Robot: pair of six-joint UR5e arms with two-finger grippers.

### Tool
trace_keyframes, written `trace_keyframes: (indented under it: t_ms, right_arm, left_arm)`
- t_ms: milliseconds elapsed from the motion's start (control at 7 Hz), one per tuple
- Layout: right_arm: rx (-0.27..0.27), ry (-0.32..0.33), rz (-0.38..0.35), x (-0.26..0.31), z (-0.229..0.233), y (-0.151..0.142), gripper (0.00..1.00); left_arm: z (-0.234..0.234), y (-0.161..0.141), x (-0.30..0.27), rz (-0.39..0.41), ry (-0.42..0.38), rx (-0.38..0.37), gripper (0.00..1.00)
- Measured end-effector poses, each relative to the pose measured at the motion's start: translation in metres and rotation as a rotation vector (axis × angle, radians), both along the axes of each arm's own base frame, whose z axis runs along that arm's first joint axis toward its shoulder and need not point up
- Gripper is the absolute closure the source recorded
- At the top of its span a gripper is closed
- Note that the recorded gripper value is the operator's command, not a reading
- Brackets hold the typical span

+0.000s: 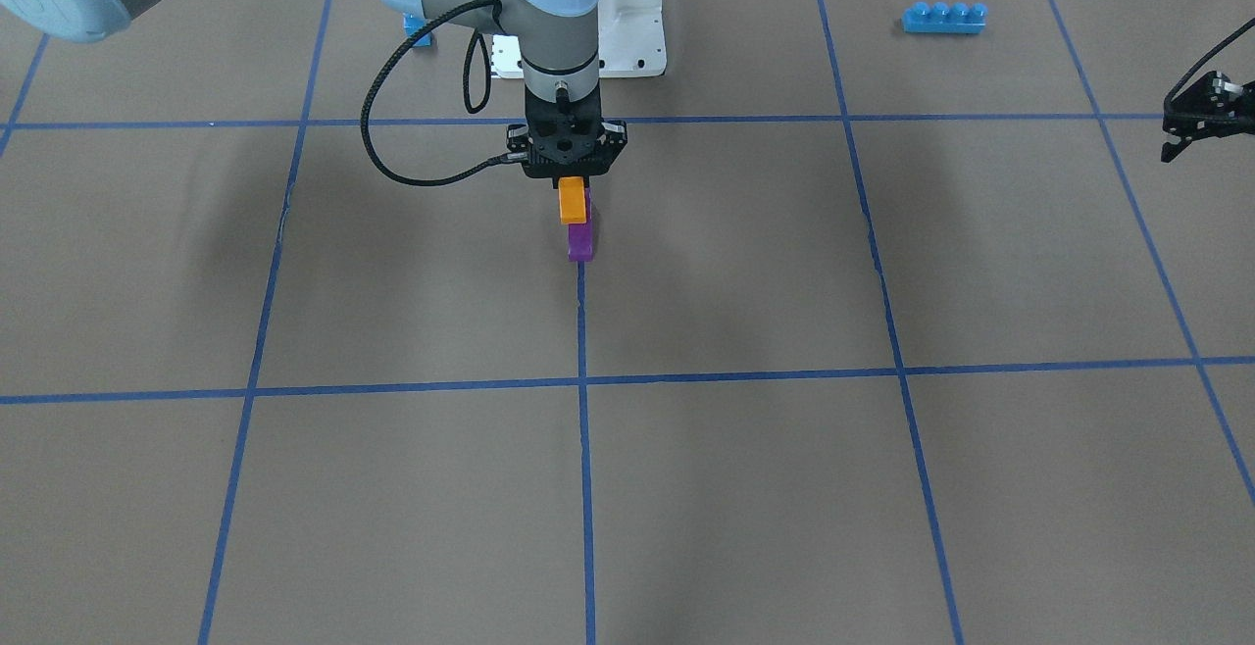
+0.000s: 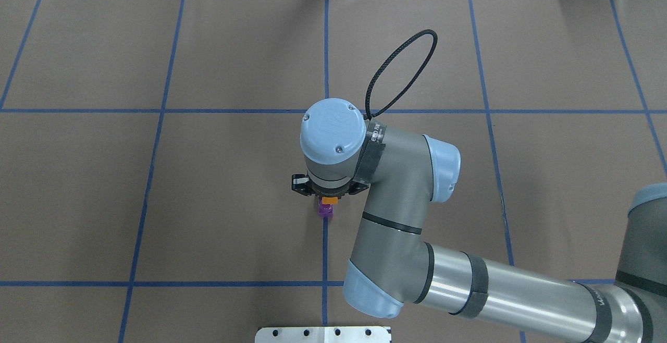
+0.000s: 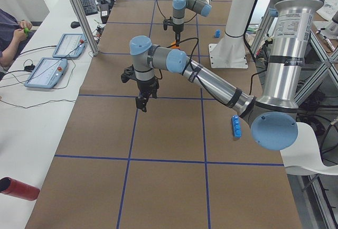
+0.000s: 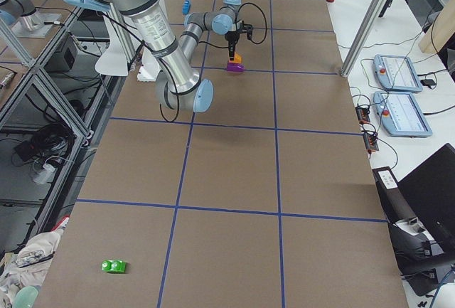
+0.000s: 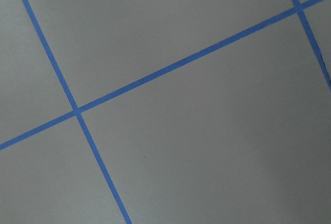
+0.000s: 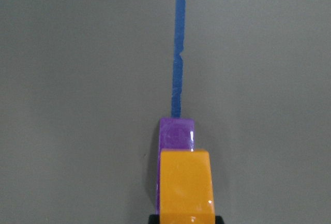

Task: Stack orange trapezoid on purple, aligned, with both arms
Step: 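Lower the orange block onto the purple block with the right gripper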

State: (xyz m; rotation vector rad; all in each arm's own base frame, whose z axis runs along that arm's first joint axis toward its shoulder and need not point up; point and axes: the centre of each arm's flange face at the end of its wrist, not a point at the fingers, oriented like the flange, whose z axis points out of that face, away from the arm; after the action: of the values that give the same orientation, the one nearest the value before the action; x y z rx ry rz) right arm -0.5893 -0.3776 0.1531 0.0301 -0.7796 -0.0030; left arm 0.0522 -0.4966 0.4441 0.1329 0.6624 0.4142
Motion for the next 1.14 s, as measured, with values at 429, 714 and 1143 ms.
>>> trace_keyframes:
  t_ms: [429, 714, 1143]
  right_arm:
    - [0.0, 0.01, 0.002, -0.007, -0.001, -0.001, 1.0]
    - [-0.008, 0.014, 0.005, -0.01, 0.0, 0.002, 1.0]
    - [-0.01, 0.026, 0.013, -0.015, 0.004, 0.005, 1.0]
  left_arm:
    - [0.001, 0.0, 0.002, 0.003, 0.013, -0.008, 0.0]
    - [0.001, 0.0, 0.003, 0.004, 0.022, -0.012, 0.0]
    - [0.001, 0.0, 0.003, 0.005, 0.023, -0.014, 0.0]
